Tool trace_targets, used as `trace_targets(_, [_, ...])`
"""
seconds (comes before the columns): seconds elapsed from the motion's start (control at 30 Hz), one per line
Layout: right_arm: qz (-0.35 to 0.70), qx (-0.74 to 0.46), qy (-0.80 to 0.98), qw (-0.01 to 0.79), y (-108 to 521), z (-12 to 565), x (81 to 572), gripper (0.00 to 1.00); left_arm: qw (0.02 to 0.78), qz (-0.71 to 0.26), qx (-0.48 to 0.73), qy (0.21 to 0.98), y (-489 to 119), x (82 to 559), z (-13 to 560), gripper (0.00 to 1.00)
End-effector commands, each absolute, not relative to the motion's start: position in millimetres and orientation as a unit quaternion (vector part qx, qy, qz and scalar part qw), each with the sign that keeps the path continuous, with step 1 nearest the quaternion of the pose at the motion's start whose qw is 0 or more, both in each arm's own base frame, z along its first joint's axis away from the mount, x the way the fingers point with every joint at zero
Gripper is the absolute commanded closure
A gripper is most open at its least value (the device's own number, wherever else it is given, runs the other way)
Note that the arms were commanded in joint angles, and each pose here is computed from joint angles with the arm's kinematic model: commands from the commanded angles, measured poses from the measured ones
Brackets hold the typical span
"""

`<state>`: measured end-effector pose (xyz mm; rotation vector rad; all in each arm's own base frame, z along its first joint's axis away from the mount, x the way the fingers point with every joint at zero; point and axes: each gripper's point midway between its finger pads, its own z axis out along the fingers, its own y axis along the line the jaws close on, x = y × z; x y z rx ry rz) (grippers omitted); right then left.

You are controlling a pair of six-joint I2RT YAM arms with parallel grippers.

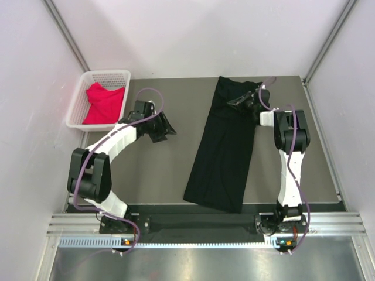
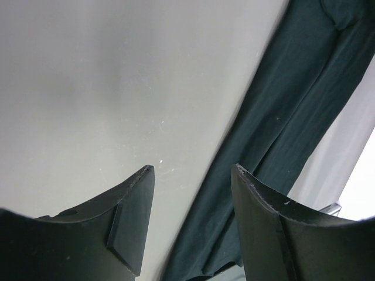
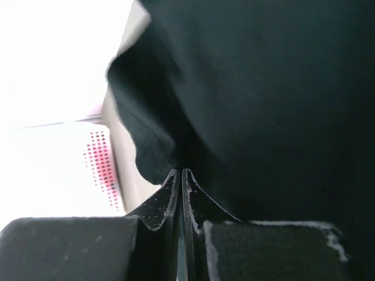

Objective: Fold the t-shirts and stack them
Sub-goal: Fold the tshirt

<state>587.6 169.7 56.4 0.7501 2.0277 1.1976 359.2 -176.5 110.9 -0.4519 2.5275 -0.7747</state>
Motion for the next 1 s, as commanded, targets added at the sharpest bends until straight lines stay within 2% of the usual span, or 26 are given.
trace_targets(0.0, [0.537,0.274,0.707,0.37,165,126,587,0.99,0.243,-0.298,-0.149,0.911,-181,372,128,0.41])
trace_targets(0.1, [0.552,0.297,0.69,0.361,152,119,580,0.99,0.241,-0.299,-0.148,0.911,-183,374,128,0.41])
trace_targets(0.23, [0.53,0.265,0.716,0.37,147,119,574,0.84,0.24,-0.296,-0.145,0.913,-182,375,129,0.41])
trace_targets(0.4, [0.471,0.211,0.76,0.395,139,131,577,0.72,0.239,-0.29,-0.141,0.916,-181,374,130,0.41])
trace_targets(0.57, [0.408,0.157,0.79,0.43,131,154,585,0.66,0.236,-0.291,-0.14,0.916,-181,373,130,0.41])
trace_targets(0.77, [0.258,0.059,0.864,0.429,147,169,605,0.35,0.235,-0.295,-0.14,0.915,-182,373,129,0.41])
trace_targets(0.8, [0.2,0.053,0.883,0.422,138,148,611,0.3,0.234,-0.296,-0.141,0.915,-183,373,128,0.41])
trace_targets(0.83, [0.184,0.042,0.875,0.446,141,175,623,0.28,0.232,-0.295,-0.143,0.916,-183,372,126,0.41])
trace_targets(0.87, [0.165,0.031,0.893,0.418,150,162,613,0.28,0.231,-0.296,-0.144,0.916,-183,371,126,0.41])
trace_targets(0.97, [0.129,0.019,0.902,0.412,157,142,616,0.29,0.231,-0.296,-0.146,0.915,-183,371,125,0.41])
